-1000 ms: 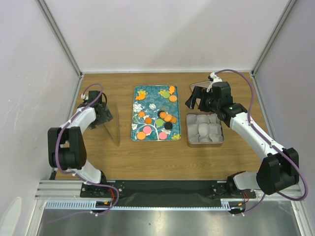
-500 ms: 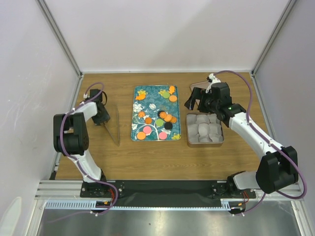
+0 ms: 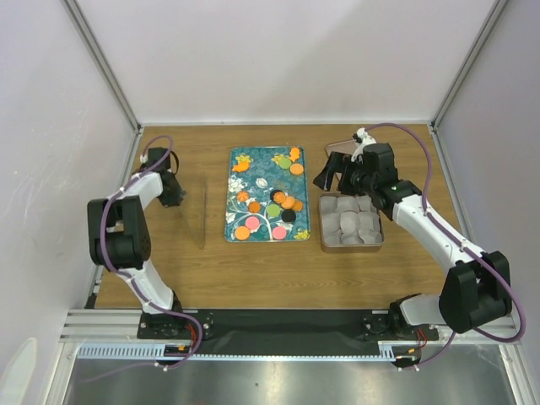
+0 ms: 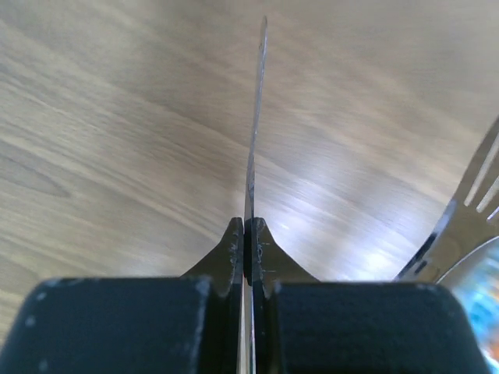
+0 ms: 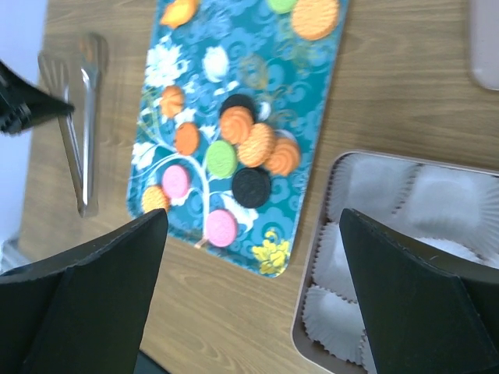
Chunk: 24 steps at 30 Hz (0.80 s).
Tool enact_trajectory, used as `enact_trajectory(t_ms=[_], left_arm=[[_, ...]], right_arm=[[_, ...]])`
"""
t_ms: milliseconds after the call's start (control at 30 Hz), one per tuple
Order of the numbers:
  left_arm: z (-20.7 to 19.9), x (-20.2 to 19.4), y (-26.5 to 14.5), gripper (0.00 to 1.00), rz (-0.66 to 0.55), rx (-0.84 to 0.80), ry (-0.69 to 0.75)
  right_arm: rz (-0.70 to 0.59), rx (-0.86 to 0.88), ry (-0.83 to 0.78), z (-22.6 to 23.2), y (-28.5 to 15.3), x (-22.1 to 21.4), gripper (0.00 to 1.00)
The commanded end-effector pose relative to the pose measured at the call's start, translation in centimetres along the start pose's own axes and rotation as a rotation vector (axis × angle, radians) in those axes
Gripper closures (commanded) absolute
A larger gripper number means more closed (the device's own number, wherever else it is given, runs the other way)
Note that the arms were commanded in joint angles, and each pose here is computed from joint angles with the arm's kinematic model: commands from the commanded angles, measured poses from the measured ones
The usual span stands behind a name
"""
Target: Pack the cookies
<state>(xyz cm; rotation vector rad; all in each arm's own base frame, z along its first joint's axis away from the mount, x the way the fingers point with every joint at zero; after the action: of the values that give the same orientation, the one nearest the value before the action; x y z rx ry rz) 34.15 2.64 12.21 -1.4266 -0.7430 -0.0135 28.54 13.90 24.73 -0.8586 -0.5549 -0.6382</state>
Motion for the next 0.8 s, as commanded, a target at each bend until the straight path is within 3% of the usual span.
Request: enact_trajectory(t_ms=[0,133,333,400,533,767], left_arm=[[-1.4,4.9,-7.7,1.00,-0.239,-0.196,-0.054],[-2.6,5.5,-14.0,1.00,-0.358,-0.417,-0.064],[-7.2,3.2,-22.7,1.00,-0.480,-0.940,-0.024],[-9.2,1.5,-24.4,1.00,-0.436,-1.116,-0.035],[-12.0,0.6,-28.6,1.00,-0.507,-1.403,0.009],[-14.6,-0.2,-30.3,1.00,-0.404,-1.649,-0.065]], right_arm=[[-0.038,0.168,-0.020,1.3,-1.1,0.6,0.00],[-0.049,0.403,-0.032,2.9,-1.7,1.2,0.00],[-0.090,0.691,-0.016,6.8,-3.2,2.0,0.00],[-0.082,0.772,-0.017,8.7,-3.6,1.7,0.01],[-0.102,0.883,-0.079,13.0,-3.9,1.8,0.00],[-0.143,0.946,-0.111,15.3,-4.0,1.2,0.00]])
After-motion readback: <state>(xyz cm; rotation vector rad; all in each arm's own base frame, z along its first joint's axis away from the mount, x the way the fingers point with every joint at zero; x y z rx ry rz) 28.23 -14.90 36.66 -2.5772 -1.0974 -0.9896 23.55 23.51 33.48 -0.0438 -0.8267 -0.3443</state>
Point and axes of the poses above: each gripper's point midway between its finger pads, its own y axis out along the fingers, its own z axis along the line the jaws close on, x = y × z, the point moved 10 cm from there along -y, back along the fingers, and after that the axes turned 4 degrees about y, right-handed, at the moved point
